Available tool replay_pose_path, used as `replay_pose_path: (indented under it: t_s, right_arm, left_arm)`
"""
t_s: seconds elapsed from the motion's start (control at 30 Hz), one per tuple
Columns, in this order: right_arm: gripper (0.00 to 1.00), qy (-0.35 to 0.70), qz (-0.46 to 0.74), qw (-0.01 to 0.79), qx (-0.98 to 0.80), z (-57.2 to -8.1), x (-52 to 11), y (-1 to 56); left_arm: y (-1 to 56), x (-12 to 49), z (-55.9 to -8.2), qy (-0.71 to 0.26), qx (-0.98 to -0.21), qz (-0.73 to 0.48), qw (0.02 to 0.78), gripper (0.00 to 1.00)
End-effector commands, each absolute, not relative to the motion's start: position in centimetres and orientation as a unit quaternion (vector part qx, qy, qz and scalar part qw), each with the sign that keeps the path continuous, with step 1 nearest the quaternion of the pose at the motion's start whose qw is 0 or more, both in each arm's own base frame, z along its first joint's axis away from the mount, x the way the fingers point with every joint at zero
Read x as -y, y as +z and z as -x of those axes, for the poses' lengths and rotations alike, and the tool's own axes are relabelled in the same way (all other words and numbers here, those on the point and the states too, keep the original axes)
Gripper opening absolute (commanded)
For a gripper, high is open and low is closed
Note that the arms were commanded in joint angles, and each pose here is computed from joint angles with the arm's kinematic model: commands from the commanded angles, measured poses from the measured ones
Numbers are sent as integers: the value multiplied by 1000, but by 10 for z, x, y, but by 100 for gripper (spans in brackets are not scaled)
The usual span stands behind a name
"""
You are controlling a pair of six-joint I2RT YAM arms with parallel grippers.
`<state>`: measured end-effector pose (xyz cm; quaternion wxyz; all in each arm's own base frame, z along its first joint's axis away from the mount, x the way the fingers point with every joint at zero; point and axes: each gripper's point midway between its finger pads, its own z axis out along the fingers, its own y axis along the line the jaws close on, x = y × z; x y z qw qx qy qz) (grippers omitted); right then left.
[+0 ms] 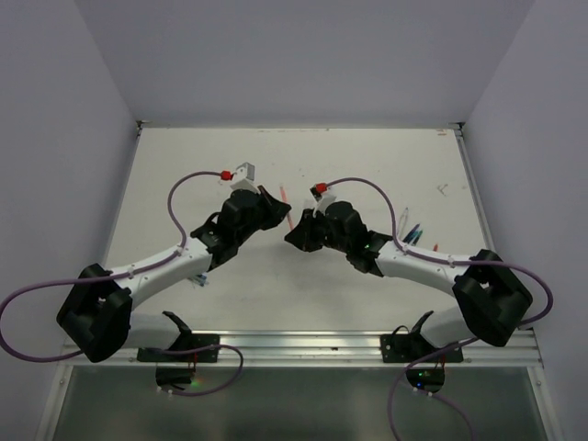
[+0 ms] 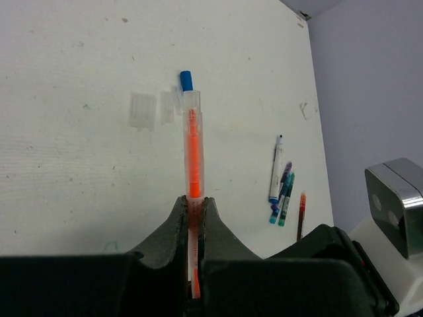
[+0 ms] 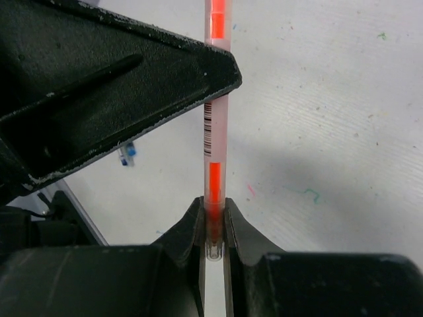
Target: Open the pen caps
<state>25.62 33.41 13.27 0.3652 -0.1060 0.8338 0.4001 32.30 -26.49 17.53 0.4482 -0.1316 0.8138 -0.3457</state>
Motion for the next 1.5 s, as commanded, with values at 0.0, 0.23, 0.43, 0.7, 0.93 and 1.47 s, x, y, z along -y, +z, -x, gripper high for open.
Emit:
replay_pose_path:
  t_s: [0.0,0.23,0.43,0.7,0.93,1.47]
  right_arm:
    - [0,294,126,366,-874,-250,-304,107]
    - [0,216,143,355,-898,-232,-290,82]
    - [0,208,155,344,-902,-214,-291,73]
    - [0,160,120,357,-913,-212,-268,66]
    - [0,105,-3,363,-926,-263,-190,90]
    - [0,90,-73,373,-920,-303,-125,118]
  left_arm:
    - [185,226,-354,-276,-791,219,500,0]
    - [176,204,-362,-210,-796,253,509,0]
    - [176,197,-378,-162,-800,259,516,0]
    - [177,195,-398,-127,-801,241,533,0]
    - [129,235,-403,-140,-857,122,480,0]
    - [100,282,-424,-173,-879,34,442,0]
